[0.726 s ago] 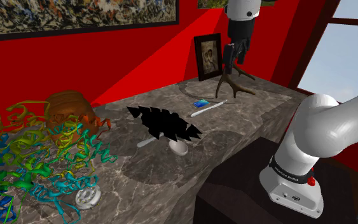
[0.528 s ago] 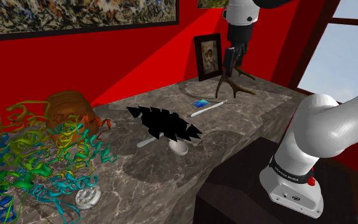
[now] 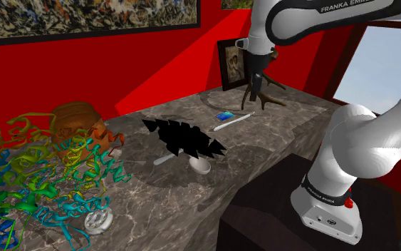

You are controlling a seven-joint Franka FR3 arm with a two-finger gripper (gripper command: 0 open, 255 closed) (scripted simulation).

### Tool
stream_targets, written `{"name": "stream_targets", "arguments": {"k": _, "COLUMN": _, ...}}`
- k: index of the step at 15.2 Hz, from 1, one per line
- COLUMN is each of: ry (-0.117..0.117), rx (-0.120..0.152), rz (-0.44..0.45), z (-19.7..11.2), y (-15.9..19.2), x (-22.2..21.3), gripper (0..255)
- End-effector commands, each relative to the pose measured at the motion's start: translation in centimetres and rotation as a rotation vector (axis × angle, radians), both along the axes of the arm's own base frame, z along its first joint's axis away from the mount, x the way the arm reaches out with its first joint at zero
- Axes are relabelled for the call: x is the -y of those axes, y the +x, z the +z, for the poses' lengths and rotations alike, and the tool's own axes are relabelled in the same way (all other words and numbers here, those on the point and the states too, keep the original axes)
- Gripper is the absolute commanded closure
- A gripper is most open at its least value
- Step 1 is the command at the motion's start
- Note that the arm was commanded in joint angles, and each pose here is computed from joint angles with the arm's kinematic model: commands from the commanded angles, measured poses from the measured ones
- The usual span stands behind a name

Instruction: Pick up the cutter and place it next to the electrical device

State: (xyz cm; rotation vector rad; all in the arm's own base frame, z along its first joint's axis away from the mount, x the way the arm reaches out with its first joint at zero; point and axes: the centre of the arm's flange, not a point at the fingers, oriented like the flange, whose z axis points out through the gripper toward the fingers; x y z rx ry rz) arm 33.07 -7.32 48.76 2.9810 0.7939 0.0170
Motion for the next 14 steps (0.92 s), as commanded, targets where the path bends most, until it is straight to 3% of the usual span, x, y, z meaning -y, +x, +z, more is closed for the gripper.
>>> {"name": "stream_targets", "arguments": {"k": 1, "ry": 0.015, "rx": 0.001, "rz": 0.149, "z": -1.9, "y": 1.0, "x": 1.0, "gripper": 0}}
{"name": "stream_targets", "arguments": {"k": 9, "ry": 0.076, "rx": -0.006, "rz": 0.697, "z": -10.7, "y": 7.0, "x": 2.7, "gripper": 0}}
{"name": "stream_targets", "arguments": {"k": 14, "ry": 0.08, "rx": -0.007, "rz": 0.726, "z": -13.2, "y": 7.3, "x": 2.5, "gripper": 0}}
